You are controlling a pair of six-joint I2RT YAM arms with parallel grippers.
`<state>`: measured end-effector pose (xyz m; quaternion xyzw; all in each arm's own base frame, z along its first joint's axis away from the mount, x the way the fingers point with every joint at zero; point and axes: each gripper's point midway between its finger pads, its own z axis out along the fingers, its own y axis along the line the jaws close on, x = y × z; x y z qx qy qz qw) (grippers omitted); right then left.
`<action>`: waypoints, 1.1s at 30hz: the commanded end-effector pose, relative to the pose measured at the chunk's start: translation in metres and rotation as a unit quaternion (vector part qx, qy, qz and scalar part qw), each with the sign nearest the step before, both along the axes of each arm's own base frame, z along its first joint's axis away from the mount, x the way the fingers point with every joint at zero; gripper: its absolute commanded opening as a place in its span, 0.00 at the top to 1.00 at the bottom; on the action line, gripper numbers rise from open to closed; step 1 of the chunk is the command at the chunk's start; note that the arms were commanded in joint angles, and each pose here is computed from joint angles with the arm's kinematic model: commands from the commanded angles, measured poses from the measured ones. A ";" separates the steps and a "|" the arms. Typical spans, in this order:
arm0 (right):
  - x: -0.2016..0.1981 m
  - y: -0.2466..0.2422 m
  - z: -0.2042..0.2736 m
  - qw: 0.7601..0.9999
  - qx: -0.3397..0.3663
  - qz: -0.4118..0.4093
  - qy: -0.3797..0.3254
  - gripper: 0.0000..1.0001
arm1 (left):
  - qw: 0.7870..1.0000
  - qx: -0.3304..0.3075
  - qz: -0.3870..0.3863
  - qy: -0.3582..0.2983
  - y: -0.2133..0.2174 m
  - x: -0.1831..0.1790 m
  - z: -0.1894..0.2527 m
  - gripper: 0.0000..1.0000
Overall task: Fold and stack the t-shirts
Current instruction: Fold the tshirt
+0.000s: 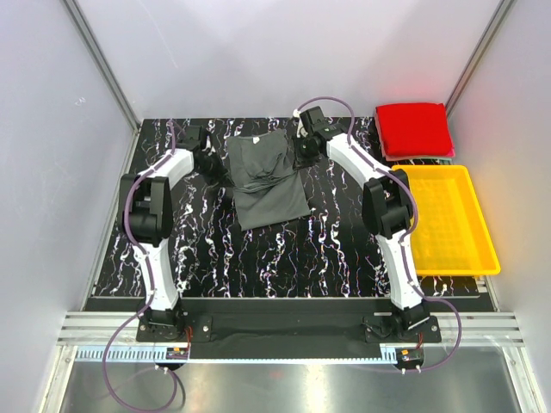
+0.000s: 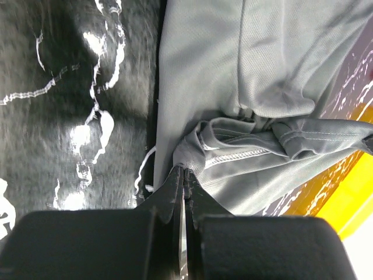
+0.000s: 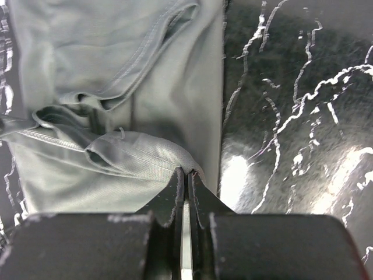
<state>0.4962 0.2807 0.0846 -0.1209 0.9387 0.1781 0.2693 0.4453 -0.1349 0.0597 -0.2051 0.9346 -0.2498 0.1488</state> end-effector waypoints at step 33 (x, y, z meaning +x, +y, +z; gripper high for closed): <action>-0.103 -0.041 -0.026 0.989 0.021 0.073 0.129 0.52 | 0.991 -0.003 -0.098 -0.091 -0.040 -0.124 -0.006 0.44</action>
